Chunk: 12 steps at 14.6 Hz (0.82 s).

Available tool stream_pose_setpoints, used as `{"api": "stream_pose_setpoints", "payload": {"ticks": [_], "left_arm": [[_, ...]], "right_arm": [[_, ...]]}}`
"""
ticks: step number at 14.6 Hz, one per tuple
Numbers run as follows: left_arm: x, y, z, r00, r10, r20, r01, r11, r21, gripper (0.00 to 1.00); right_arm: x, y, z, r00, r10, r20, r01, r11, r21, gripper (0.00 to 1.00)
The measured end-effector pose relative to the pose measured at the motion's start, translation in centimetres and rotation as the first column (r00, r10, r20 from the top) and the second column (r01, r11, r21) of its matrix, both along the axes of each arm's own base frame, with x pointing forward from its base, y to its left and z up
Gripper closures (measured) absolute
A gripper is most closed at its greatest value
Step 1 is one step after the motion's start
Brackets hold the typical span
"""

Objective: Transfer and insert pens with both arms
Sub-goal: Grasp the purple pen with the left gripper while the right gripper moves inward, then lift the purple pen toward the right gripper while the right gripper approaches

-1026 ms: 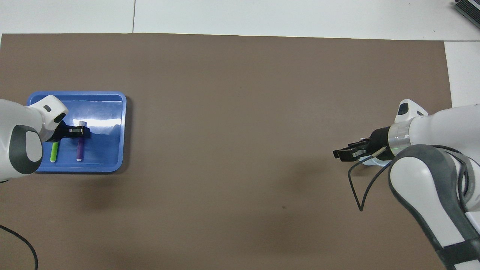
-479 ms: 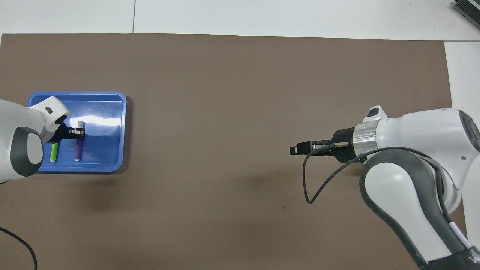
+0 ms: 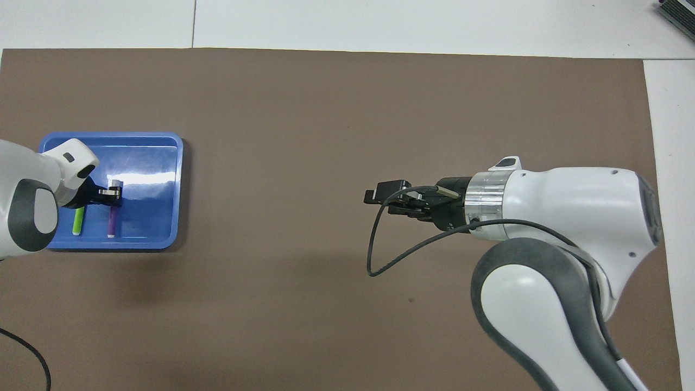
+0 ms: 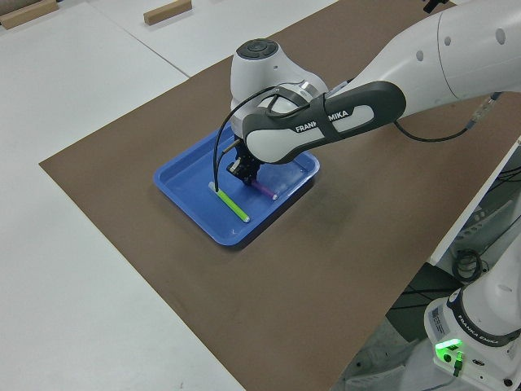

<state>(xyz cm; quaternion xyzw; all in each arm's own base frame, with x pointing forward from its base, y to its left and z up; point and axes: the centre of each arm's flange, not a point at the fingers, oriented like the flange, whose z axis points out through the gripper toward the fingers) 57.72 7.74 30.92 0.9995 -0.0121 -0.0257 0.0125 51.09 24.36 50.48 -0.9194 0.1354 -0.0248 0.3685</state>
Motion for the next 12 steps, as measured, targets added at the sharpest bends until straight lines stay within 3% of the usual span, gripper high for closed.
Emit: {"api": "stream_pose_setpoints", "payload": {"ticks": [4, 7, 9, 12], "left_arm": [[1.7, -1.1, 4.5, 0.988, 0.129, -0.079, -0.130, 0.992, 0.004, 0.83], [2.4, -4.1, 8.4, 0.941, 0.314, -0.130, -0.322, 0.945, -0.049, 0.83], [2.1, -5.4, 10.8, 0.877, 0.450, -0.169, -0.470, 0.877, -0.100, 0.83], [0.8, -7.3, 14.5, 0.747, 0.614, -0.256, -0.657, 0.741, -0.141, 0.83]], "right_arm": [[-0.4, 2.9, 0.2, 0.998, -0.065, -0.004, 0.065, 0.998, 0.024, 0.40], [-0.8, 4.3, 0.5, 0.995, -0.101, 0.001, 0.101, 0.993, 0.054, 0.39], [-1.3, 5.9, 0.5, 0.992, -0.121, 0.019, 0.120, 0.991, 0.061, 0.37], [-1.9, 8.1, -0.3, 0.990, -0.139, 0.037, 0.137, 0.989, 0.061, 0.32]]}}
